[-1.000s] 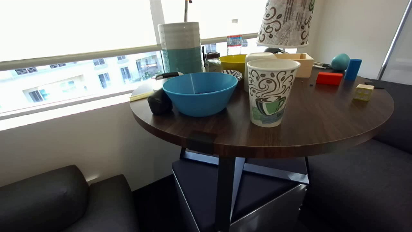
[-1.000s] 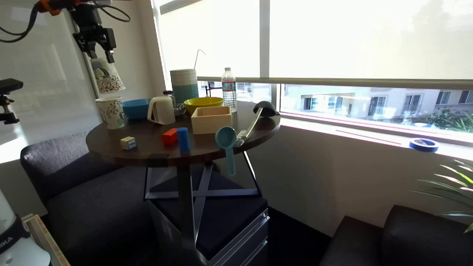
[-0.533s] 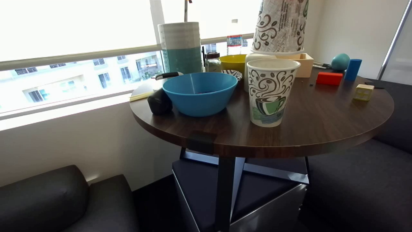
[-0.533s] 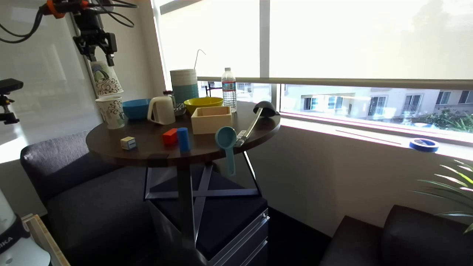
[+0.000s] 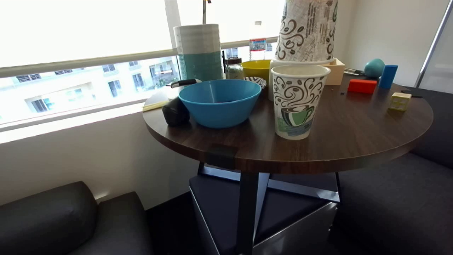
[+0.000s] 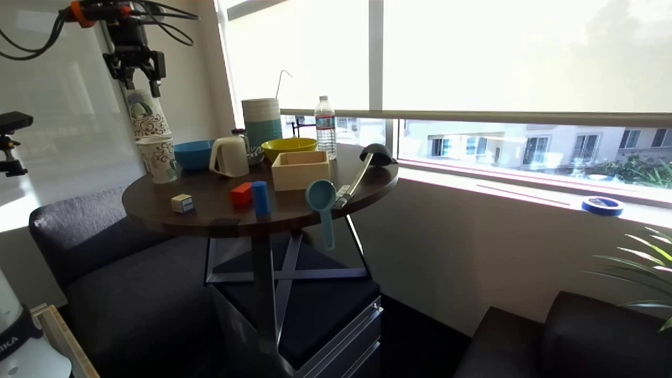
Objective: Pick up the upside down paper cup and put it as it is on the paper cup to the left
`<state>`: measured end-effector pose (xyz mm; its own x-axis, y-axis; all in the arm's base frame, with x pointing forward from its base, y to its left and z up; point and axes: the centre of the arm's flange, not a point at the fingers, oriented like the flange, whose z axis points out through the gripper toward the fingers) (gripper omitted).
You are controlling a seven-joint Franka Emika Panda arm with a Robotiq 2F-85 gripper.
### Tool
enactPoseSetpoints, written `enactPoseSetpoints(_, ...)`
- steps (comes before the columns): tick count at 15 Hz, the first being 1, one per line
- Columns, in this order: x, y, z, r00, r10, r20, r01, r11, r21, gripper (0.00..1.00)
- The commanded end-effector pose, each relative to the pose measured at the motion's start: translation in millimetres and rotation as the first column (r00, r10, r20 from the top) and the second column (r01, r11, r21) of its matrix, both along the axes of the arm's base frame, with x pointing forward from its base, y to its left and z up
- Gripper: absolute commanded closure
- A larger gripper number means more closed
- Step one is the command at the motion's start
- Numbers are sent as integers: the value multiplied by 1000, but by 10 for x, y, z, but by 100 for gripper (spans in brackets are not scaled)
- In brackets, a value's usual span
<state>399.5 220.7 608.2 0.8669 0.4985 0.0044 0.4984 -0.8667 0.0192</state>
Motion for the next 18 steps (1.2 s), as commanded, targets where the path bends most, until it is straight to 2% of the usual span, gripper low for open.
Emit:
enactPoseSetpoints(1,31,36,37,999,18,-38,-18,1000,15,60)
enactPoseSetpoints(18,106,88,-60,998,26,-51,-24,999,28,60)
